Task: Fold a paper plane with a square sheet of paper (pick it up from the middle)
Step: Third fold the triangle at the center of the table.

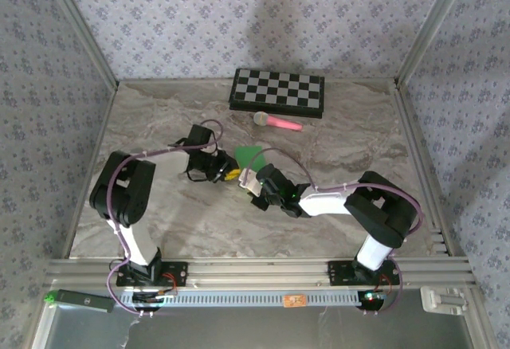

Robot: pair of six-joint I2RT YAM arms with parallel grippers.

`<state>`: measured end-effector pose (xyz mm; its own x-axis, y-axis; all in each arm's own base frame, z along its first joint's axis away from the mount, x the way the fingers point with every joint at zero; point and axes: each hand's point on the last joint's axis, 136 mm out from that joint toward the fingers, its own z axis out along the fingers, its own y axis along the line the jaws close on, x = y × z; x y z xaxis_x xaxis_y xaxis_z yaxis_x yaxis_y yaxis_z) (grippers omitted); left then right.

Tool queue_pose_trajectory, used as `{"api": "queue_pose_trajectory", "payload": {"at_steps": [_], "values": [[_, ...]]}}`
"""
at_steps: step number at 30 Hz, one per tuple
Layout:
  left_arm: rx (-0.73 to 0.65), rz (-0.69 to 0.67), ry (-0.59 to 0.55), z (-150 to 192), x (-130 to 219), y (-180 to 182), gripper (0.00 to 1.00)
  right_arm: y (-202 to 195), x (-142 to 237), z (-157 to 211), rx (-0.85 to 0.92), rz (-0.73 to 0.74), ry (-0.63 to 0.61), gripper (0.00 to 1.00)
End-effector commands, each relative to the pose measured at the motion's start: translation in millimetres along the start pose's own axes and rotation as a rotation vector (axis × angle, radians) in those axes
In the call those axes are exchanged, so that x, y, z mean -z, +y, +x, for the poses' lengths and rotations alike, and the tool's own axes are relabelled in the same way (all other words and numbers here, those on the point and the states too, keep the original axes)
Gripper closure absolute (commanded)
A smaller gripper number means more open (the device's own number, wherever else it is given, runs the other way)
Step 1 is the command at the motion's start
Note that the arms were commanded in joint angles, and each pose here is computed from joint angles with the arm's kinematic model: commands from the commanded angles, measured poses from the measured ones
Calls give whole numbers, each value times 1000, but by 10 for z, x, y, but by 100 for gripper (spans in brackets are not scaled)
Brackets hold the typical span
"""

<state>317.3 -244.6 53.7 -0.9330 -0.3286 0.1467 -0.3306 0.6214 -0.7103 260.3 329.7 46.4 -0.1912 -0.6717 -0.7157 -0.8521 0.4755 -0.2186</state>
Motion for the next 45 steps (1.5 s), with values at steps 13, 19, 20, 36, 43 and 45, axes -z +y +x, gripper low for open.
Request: {"api": "queue_pose_trajectory", "payload": {"at_steps": [13, 19, 20, 36, 43, 45], "values": [[-177, -22, -58, -220, 137, -339, 72, 137, 111, -213, -303, -249, -28, 100], [-208, -77, 14, -228, -198, -319, 80, 111, 104, -230, -405, -287, -34, 100], [-213, -86, 26, -229, -239, -305, 80, 101, 103, -237, -424, -293, -34, 100], [-267, -302, 111, -170, -533, 128, 92, -68, 5, -161, -584, -289, 6, 100], [-268, -317, 130, -146, -582, 208, 95, -221, -75, -5, -608, -207, 74, 100], [-271, -310, 131, -152, -588, 192, 95, -224, -91, 13, -610, -202, 84, 100]]}}
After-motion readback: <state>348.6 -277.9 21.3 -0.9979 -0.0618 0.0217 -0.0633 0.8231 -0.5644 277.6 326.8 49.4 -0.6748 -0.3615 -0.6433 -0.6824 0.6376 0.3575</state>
